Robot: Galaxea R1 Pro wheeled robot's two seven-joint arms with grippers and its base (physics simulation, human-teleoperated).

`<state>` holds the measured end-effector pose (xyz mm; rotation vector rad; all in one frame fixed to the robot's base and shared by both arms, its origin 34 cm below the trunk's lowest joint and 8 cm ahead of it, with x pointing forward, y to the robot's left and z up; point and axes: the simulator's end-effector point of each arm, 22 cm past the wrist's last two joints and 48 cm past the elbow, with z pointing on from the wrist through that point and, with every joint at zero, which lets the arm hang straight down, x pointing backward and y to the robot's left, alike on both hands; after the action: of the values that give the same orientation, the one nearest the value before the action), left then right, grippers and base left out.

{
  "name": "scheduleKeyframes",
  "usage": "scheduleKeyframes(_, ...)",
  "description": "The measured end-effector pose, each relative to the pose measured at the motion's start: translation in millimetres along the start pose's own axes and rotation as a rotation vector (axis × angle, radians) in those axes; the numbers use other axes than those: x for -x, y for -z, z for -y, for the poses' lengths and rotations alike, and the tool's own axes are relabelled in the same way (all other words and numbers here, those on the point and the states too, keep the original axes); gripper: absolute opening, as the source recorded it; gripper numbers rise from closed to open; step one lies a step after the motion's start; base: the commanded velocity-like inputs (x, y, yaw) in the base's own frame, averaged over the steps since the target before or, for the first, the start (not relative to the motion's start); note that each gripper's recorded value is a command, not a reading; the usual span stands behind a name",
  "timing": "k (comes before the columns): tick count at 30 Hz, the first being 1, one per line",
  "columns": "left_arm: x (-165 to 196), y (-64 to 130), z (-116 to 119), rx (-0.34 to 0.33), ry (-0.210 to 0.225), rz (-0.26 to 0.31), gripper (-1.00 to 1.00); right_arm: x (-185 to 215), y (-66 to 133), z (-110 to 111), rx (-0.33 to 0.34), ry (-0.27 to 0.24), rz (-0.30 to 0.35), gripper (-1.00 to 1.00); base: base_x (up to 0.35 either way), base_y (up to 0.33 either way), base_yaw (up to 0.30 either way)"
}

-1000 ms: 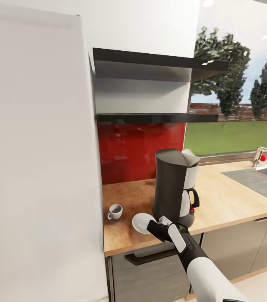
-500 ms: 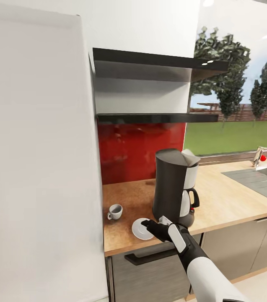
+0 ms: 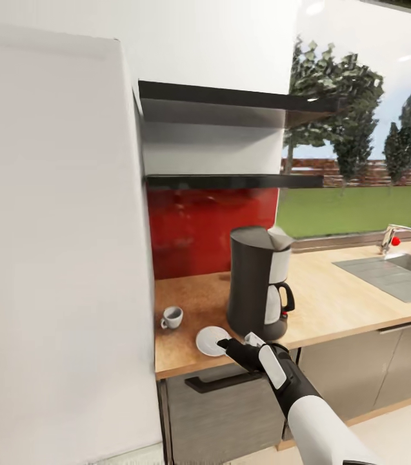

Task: Set up a coffee station on the kitchen countertop: keep the coffee maker on the countertop, move the bottle of coffee from the kitchen shelf to the counter next to the coffee maker, place a paper coffee filter on top of the coffee maker, put the saucer next to the coffee maker with the coffee cup on the saucer, and place the electric kettle next to the coffee maker.

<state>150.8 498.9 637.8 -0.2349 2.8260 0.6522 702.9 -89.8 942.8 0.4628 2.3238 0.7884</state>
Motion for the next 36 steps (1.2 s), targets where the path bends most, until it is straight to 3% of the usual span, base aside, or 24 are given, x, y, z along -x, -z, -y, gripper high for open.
scheduleKeyframes(19,-1,1.0,7,-0.011,0.003,0.0,1.0,-4,-1.4,5,-0.005,-0.016,-0.009,1.0,-0.262,-0.181,0.0)
scheduleKeyframes(22,1,3.8,26,-0.038,0.001,0.009,1.0,-21,-7.1,18,-0.022,-0.061,-0.035,1.0,-0.063,-0.044,0.0)
scheduleKeyframes(26,14,5.9,46,-0.063,0.009,0.04,1.0,-39,-17.8,44,-0.073,-0.098,-0.005,1.0,-0.015,-0.01,0.0)
scheduleKeyframes(29,21,6.4,51,-0.07,0.013,0.057,1.0,-70,-26.9,80,-0.154,-0.112,0.039,1.0,-0.004,-0.003,0.0)
scheduleKeyframes(30,23,6.6,52,-0.072,0.015,0.062,1.0,-79,-27.7,94,-0.189,-0.096,0.07,1.0,0.0,0.0,0.0)
scheduleKeyframes(31,26,6.8,54,-0.074,0.019,0.071,1.0,-73,-14.1,144,-0.281,0.052,0.198,1.0,0.0,0.0,0.0)
scheduleKeyframes(35,28,6.9,55,-0.074,0.024,0.075,1.0,-95,9.9,210,-0.369,0.241,0.204,1.0,0.0,0.0,0.0)
scheduleKeyframes(36,28,6.9,55,-0.074,0.024,0.076,1.0,-100,13.1,219,-0.379,0.265,0.196,1.0,0.0,0.0,0.0)
